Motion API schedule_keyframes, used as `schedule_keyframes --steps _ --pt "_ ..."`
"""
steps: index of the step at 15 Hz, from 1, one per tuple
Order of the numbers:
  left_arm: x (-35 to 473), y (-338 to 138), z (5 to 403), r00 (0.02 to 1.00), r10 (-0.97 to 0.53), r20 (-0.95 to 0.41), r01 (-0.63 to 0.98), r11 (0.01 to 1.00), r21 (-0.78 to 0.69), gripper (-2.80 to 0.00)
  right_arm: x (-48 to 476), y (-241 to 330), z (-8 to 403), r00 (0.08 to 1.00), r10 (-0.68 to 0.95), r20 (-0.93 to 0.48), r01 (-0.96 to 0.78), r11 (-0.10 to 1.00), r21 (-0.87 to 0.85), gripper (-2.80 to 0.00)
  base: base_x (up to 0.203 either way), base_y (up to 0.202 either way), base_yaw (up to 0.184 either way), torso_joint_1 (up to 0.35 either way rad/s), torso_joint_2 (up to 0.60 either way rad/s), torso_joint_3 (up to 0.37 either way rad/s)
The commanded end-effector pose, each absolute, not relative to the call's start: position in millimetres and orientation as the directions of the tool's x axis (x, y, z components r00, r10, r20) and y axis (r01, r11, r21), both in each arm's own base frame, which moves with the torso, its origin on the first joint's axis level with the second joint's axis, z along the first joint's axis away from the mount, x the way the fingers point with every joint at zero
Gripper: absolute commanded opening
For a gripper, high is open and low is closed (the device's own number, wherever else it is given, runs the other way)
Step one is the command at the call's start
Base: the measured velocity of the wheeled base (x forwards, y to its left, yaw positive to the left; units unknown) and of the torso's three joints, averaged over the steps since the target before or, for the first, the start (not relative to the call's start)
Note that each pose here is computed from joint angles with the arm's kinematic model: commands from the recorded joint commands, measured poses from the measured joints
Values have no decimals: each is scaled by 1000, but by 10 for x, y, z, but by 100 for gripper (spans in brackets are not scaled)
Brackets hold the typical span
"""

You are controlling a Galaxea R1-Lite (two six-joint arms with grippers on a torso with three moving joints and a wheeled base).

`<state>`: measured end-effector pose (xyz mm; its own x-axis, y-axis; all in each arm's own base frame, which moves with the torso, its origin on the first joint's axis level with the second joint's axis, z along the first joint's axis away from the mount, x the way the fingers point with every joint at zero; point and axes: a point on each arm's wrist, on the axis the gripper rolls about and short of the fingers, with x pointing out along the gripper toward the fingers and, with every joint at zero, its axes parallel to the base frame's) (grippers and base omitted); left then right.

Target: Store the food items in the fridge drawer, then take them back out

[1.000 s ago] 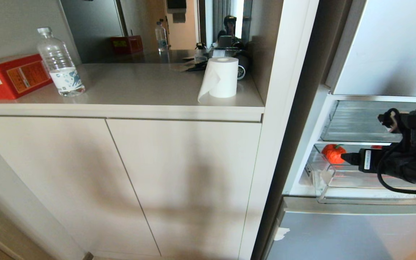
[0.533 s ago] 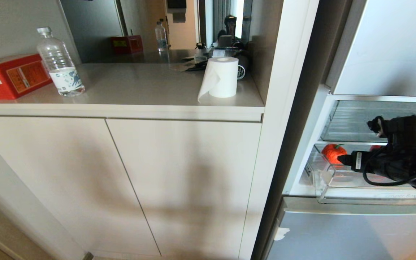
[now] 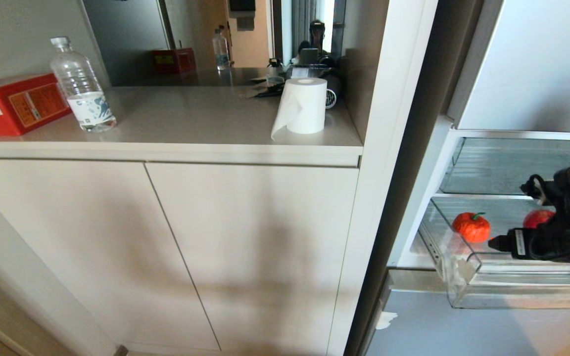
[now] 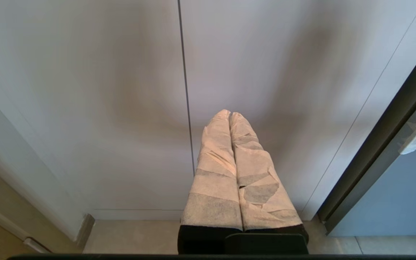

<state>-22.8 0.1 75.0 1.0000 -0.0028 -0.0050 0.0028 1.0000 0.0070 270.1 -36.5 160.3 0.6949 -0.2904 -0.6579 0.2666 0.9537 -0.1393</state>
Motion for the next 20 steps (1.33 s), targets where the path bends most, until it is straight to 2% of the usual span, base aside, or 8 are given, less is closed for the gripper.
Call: schedule_keyframes --steps 1,5,13,17,20 --pt "-227 1 750 1000 -3 -6 3 1000 8 -280 2442 -404 1808 702 -312 -640 298 945 -134 0 0 0 0 0 0 0" --pt "-227 1 750 1000 -3 -6 3 1000 8 -280 2265 -444 1784 655 -325 -682 312 939 -148 0 0 0 0 0 0 0" --pt "-227 1 750 1000 -3 -6 3 1000 8 -280 1861 -435 1696 631 -342 -697 314 933 -174 0 0 0 0 0 0 0" --pt "-227 1 750 1000 -3 -6 3 1000 8 -280 2103 -483 1788 662 -335 -671 315 936 -157 0 0 0 0 0 0 0" --pt "-227 1 750 1000 -3 -6 3 1000 6 -280 2456 -636 1812 671 -364 -646 380 917 -122 0 0 0 0 0 0 0"
